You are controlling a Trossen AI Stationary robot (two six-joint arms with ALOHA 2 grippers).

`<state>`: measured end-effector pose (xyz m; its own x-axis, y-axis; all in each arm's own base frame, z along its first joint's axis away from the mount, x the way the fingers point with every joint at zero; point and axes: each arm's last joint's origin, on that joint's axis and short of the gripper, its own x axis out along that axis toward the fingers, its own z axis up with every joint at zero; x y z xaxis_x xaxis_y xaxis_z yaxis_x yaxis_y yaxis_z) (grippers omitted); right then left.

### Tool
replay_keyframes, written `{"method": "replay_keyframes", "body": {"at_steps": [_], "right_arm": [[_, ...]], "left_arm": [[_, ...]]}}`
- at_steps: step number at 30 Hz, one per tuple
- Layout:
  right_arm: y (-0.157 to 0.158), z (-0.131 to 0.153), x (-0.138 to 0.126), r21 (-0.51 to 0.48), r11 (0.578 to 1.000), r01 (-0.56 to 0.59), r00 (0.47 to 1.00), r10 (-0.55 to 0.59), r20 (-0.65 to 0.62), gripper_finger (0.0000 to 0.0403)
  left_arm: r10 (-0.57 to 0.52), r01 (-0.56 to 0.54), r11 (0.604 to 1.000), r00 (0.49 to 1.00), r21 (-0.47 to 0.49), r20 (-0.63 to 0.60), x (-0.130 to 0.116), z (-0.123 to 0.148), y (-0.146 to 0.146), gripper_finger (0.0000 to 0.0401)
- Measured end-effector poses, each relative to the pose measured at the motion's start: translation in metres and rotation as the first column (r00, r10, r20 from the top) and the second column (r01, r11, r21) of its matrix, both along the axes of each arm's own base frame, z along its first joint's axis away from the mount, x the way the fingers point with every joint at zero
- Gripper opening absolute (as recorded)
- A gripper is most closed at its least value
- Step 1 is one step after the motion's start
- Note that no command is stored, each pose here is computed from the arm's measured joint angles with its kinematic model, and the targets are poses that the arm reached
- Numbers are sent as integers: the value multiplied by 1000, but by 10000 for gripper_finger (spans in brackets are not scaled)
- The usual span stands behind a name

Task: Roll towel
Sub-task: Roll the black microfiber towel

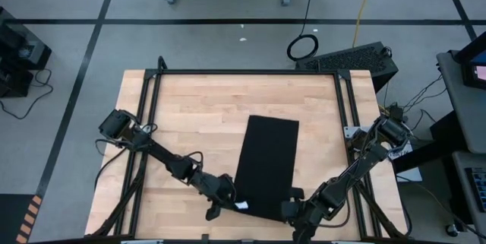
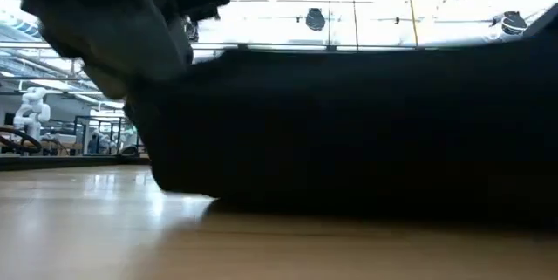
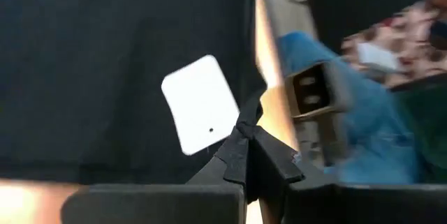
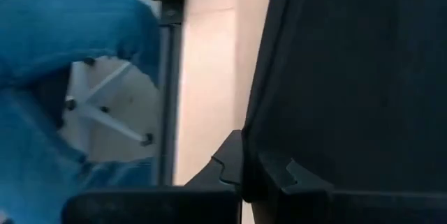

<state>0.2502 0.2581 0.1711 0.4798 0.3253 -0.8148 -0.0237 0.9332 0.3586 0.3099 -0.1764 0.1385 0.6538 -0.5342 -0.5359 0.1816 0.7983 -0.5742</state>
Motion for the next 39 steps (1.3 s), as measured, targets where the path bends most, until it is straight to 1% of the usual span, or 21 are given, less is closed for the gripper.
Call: {"method": "replay_keyframes", "body": {"at_steps": [3, 6, 8, 10, 13, 15, 17, 18, 20, 23, 25, 26, 28, 31, 33, 34, 36, 39], "right_arm": [[5, 5, 3, 72, 996, -45, 999, 43, 30, 0], [2, 5, 5, 90, 995, -43, 999, 41, 32, 0], [-5, -4, 7, 113, 993, -33, 999, 31, 23, 0], [-13, -13, 9, 168, 985, -28, 1000, 27, 7, 0], [-31, -29, 12, 240, 971, -11, 1000, 15, -13, 0], [-42, -39, 10, 271, 962, -4, 1000, 13, -28, 0], [-49, -44, 11, 306, 952, 2, 999, 8, -31, 0], [-52, -46, 11, 317, 948, 15, 999, -3, -39, 0], [-58, -52, 9, 307, 951, 36, 998, -17, -64, 0], [-60, -54, 7, 306, 951, 29, 998, -10, -63, 0], [-58, -53, 8, 329, 944, 9, 999, 9, -53, 0], [-57, -51, 9, 353, 936, -9, 999, 24, -39, 0], [-51, -45, 10, 417, 907, -62, 998, 63, 11, 0], [-40, -34, 11, 493, 857, -150, 988, 109, 111, 0], [-35, -28, 10, 523, 828, -200, 977, 130, 168, 0], [-33, -26, 10, 532, 819, -216, 973, 138, 184, 0], [-30, -26, 8, 533, 816, -224, 972, 144, 188, 0], [-31, -30, 6, 530, 828, -185, 982, 132, 136, 0]], "left_arm": [[-30, 31, 999, 999, -23, 25, -2, 3, -6, 13], [-10, 10, 1000, 999, -11, -40, -4, -2, -4, 13], [46, -45, 999, 995, 6, -90, -4, -6, 1, 13], [84, -82, 996, 989, 23, -120, -2, -10, 7, 13], [109, -103, 994, 983, 48, -150, 0, -13, 17, 13], [124, -116, 992, 980, 58, -157, 2, -14, 22, 13], [137, -124, 989, 977, 87, -167, 3, -16, 27, 13], [144, -128, 986, 975, 103, -167, 3, -17, 28, 13], [157, -138, 982, 976, 131, -153, 4, -17, 31, 13], [150, -131, 981, 979, 141, -135, 6, -17, 34, 13], [127, -112, 987, 983, 116, -130, 6, -16, 33, 13], [101, -90, 992, 986, 88, -134, 6, -15, 32, 13], [9, -8, 1000, 992, 6, -125, 5, -11, 24, 13], [-115, 107, 988, 991, -115, -66, 2, -2, 4, 13], [-169, 164, 973, 986, -160, -16, -2, 4, -8, 13], [-185, 185, 968, 983, -171, 15, -3, 6, -12, 13], [-194, 201, 963, 979, -180, 58, -4, 10, -17, 13], [-153, 159, 976, 987, -148, 55, -2, 9, -13, 13]]}}
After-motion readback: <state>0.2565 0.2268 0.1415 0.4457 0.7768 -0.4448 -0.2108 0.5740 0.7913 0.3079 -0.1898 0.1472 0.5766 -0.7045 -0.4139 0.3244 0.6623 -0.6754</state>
